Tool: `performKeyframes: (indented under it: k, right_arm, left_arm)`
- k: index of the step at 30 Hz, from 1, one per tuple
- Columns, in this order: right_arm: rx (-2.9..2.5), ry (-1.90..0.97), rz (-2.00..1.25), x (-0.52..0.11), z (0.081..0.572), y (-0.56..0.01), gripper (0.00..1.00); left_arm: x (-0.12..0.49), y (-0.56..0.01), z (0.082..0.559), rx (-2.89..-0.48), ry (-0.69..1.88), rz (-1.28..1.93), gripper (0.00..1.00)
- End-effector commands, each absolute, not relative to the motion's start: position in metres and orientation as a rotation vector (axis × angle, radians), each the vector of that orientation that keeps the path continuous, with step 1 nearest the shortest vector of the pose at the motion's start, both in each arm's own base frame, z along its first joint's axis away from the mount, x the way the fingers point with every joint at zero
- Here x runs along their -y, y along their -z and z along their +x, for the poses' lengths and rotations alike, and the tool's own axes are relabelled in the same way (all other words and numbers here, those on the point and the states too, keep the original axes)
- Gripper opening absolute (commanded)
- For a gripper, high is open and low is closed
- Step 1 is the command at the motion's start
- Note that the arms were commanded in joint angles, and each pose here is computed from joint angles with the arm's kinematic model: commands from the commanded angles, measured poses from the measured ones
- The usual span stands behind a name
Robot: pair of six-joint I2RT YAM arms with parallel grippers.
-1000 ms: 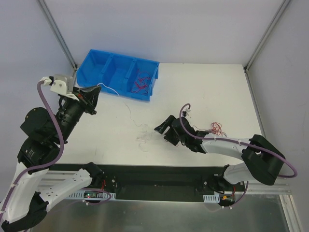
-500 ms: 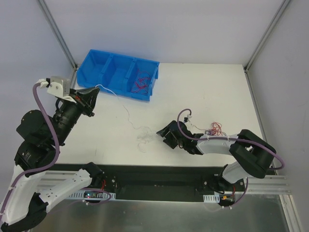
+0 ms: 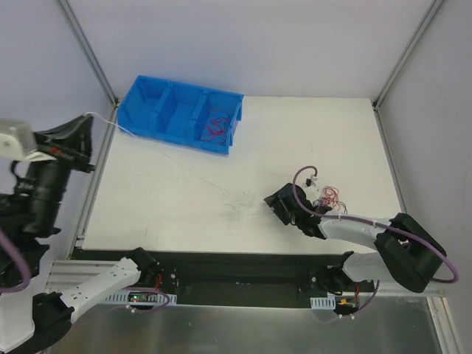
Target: Untangle the cables
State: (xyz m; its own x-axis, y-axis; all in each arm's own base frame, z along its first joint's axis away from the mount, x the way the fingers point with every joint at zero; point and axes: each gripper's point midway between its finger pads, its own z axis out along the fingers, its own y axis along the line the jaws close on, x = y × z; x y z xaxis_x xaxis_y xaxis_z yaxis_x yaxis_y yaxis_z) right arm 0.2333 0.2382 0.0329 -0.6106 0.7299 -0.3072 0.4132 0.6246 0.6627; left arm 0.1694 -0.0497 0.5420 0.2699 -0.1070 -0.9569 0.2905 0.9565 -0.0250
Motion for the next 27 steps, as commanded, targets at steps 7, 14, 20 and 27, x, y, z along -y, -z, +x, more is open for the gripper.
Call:
performKeyframes:
  k: [7,14,20,27]
  right_arm:
    - [-2.16,-0.282,0.813,-0.086,0.262,-0.062,0.63]
    - [-2.263,-0.42,-0.058,-0.143,0.266,-0.125,0.68]
    - [-2.119,-0.638,-0.423,-0.21,0.243,-0.152,0.73]
    - [-2.123,-0.691,-0.619,-0.283,0.229,-0.137,0.76]
  left_arm:
    - [0.021,-0.558,0.162,-1.205,0.205,0.059,0.0]
    - [0.105,-0.465,0.216,-1.461,0.391,0.146,0.0]
    - [0.104,-0.445,0.22,-1.499,0.367,0.143,0.0]
    - [0.097,-0.448,0.21,-1.481,0.379,0.133,0.0]
